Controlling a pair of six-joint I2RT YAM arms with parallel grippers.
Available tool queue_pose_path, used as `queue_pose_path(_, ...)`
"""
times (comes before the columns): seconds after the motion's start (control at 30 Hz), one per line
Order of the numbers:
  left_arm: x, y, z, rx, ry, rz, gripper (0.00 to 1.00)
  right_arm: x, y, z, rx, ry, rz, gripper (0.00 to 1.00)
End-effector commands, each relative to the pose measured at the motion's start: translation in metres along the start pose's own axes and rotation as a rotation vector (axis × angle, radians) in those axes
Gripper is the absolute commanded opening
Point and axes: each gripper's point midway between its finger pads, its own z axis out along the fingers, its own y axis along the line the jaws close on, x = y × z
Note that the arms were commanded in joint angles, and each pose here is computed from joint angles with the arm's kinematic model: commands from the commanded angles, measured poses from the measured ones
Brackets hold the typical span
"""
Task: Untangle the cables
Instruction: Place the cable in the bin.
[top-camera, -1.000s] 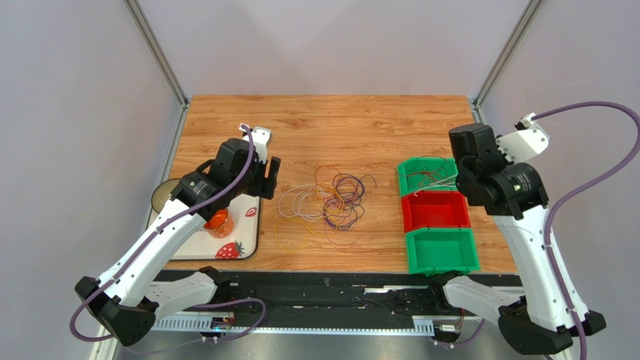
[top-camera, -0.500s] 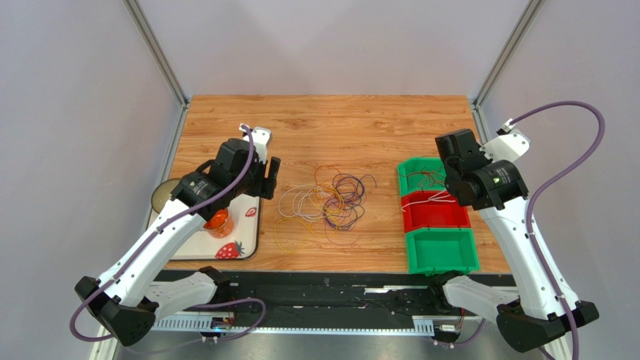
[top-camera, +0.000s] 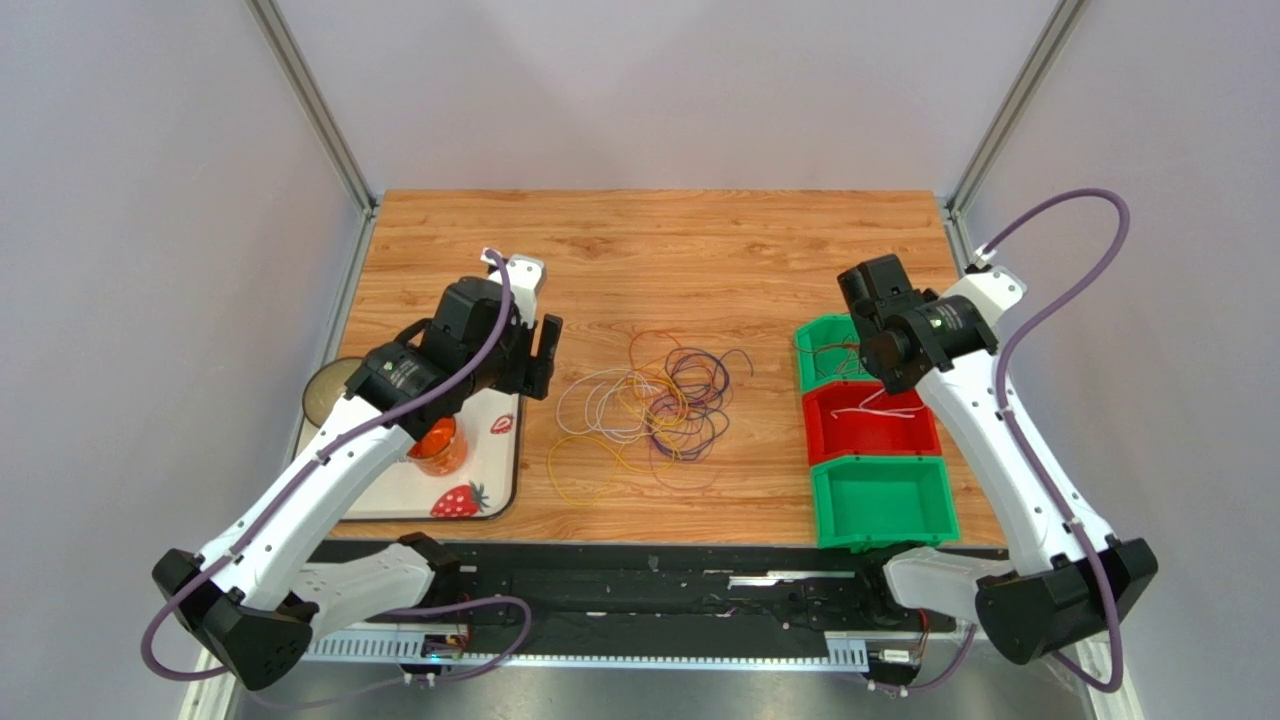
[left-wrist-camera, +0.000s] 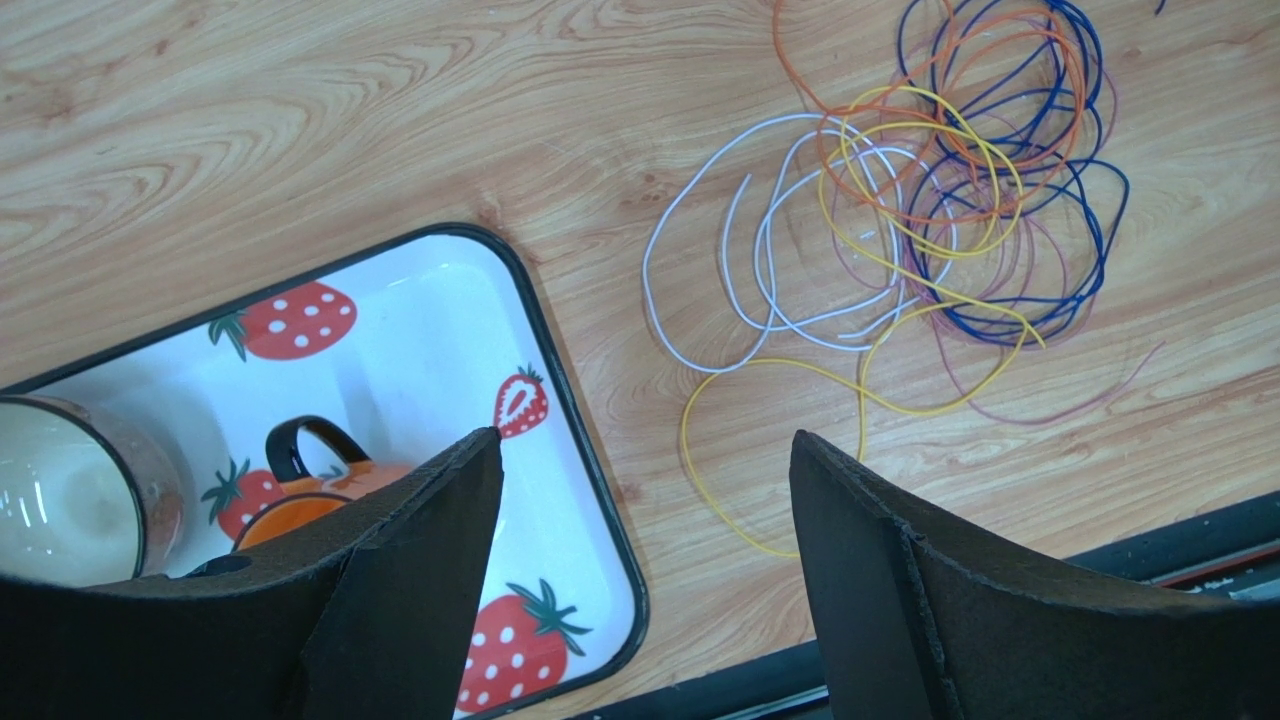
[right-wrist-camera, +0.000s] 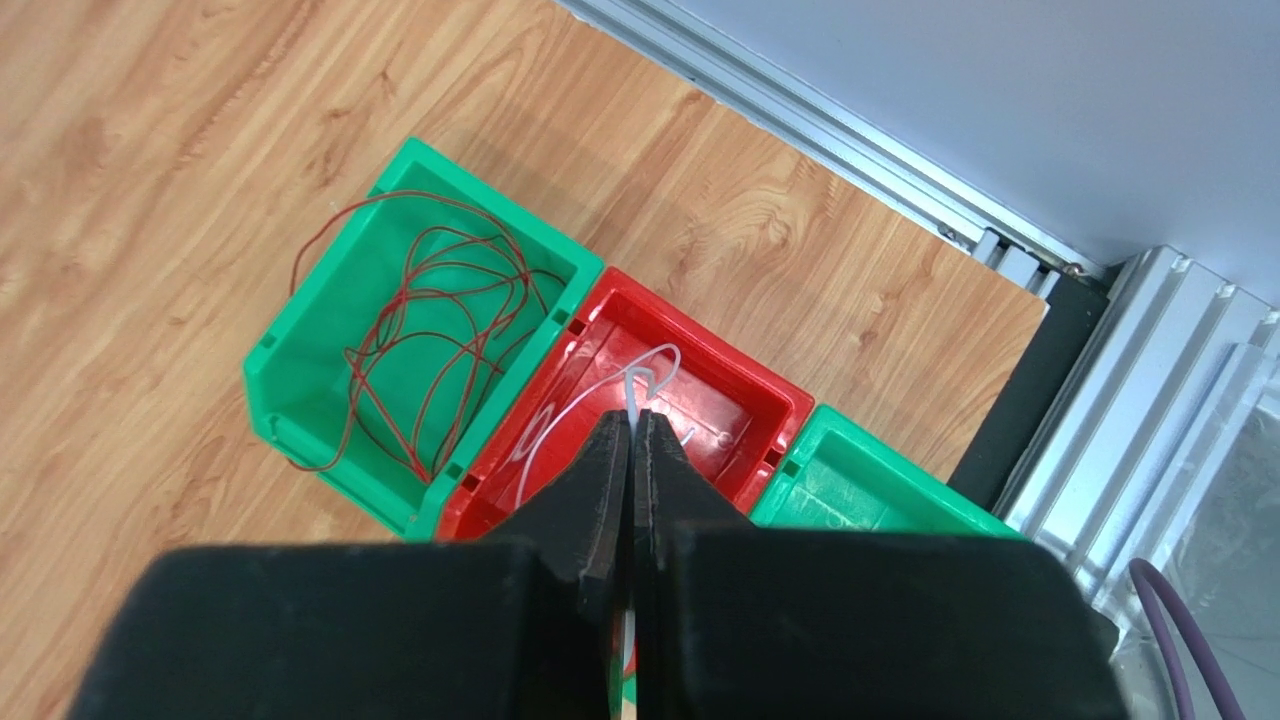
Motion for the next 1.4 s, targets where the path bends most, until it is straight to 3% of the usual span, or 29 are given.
queue_pose_path(0.0,-0.003,-0.001,0.003,0.001,-0.013,0.011,0.79,0.015,-0.057,0.003,0.206,0.014,-0.210,0.00)
queue_pose_path(0.3,-0.002,-0.001,0.003,0.002,-0.009,0.013,0.79,0.064,-0.019,0.030,0.057,0.127,-0.299,0.00)
queue_pose_path(0.53,-0.002,-0.002,0.004,0.007,-0.007,0.013,0.79,0.079,0.006,0.043,-0.166,0.157,-0.169,0.00)
queue_pose_path(0.77,-0.003,-0.003,0.005,0.010,-0.007,0.015,0.79,0.100,0.020,0.058,-0.206,0.241,-0.149,0.00)
queue_pose_path(1.13,-0.002,-0.003,0.006,0.009,-0.004,0.017,0.79,0.134,0.025,0.095,-0.127,0.315,-0.131,0.00)
queue_pose_path(1.37,-0.001,-0.001,0.007,0.002,-0.002,0.018,0.79,0.145,0.005,0.111,-0.015,0.357,-0.070,0.00)
